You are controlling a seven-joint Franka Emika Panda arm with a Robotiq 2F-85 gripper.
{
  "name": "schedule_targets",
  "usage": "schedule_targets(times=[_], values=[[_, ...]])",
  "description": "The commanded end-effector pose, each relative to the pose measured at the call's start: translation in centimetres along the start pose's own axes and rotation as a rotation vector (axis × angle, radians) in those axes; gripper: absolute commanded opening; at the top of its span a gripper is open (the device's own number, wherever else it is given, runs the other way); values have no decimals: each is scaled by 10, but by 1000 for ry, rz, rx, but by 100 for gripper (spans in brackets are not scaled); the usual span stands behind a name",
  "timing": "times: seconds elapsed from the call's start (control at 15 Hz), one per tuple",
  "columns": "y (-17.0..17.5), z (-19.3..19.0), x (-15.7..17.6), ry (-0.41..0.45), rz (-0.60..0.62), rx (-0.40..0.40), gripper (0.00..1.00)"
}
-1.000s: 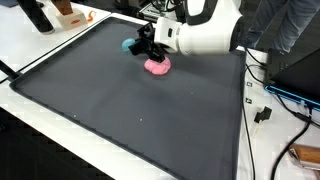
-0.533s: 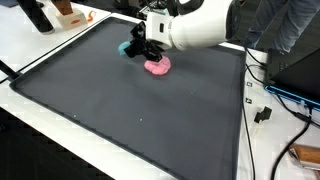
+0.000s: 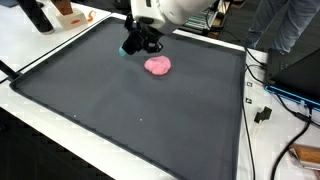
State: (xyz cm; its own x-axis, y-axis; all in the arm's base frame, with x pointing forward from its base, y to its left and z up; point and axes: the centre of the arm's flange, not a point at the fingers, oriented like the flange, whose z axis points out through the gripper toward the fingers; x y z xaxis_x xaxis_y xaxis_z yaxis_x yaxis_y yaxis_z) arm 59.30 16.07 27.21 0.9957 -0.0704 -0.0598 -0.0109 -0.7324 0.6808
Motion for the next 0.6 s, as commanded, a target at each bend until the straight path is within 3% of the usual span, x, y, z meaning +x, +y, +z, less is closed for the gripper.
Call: schedule_targets(times=[0.0, 0.33, 0.53], values=[[35, -7, -21, -4, -71, 176, 25], [67, -23, -32, -21, -133, 390, 25], [83, -36, -41, 14, -174, 520, 25]])
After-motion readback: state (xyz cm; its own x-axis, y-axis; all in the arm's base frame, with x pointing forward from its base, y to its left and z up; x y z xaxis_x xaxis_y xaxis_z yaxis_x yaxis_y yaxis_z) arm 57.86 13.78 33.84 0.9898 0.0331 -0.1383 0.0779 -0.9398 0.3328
